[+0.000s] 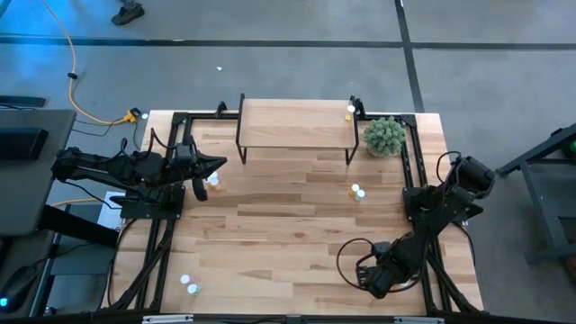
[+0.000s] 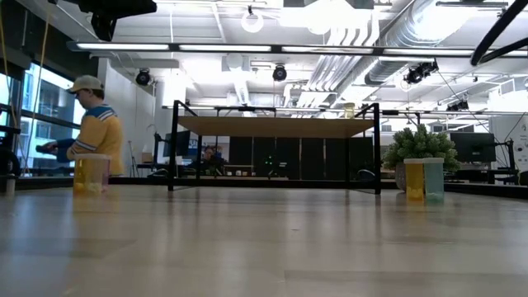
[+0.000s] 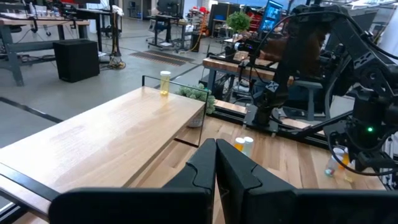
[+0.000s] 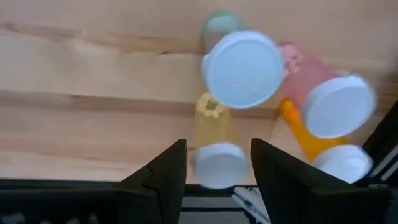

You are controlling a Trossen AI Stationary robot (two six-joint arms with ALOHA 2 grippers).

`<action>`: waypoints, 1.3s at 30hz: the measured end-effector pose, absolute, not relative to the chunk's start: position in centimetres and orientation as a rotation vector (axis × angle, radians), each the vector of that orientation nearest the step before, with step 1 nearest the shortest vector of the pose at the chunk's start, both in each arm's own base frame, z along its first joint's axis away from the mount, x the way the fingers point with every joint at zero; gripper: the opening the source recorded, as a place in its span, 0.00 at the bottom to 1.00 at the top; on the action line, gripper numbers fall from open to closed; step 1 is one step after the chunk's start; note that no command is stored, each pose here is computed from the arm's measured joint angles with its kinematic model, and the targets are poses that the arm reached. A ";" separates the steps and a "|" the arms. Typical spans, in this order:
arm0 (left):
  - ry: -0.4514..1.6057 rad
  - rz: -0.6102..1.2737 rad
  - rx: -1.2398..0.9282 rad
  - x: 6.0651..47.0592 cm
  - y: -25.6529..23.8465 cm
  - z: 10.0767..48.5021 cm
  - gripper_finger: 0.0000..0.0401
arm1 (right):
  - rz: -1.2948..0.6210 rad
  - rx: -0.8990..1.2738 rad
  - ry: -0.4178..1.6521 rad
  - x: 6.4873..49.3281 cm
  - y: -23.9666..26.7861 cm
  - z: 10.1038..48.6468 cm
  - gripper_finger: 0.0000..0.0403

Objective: Pick and place medicine bottles onto shelf by color
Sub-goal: Put the bottom yellow pill bottle on the shelf aligned with the other yellow pill bottle

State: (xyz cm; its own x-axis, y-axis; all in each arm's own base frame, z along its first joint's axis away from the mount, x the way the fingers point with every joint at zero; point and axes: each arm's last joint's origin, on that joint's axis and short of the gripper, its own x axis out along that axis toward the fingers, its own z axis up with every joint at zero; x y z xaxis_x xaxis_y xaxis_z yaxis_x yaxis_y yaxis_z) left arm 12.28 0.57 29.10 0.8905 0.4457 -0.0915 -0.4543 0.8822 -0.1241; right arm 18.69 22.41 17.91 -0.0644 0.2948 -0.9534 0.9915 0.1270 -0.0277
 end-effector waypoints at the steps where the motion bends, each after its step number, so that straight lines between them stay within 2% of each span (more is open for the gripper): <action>1: 0.061 0.470 -0.144 12.3 0.6 29.1 0.00 | -0.996 1.307 1.520 18.7 22.4 17.9 0.42; 17: 0.060 0.483 -0.145 12.3 0.8 29.1 0.00 | -0.972 1.301 1.556 18.7 22.5 17.9 0.42; 29: 0.061 0.485 -0.137 12.3 0.8 29.1 0.00 | -0.946 1.310 1.558 18.8 22.6 18.0 0.26; 33: 0.062 0.485 -0.137 12.3 0.8 29.1 0.00 | -0.807 1.326 1.577 19.1 23.0 18.6 0.25; 39: 0.061 0.485 -0.137 12.3 0.8 29.1 0.00 | -0.411 1.311 1.535 19.4 23.2 22.9 0.25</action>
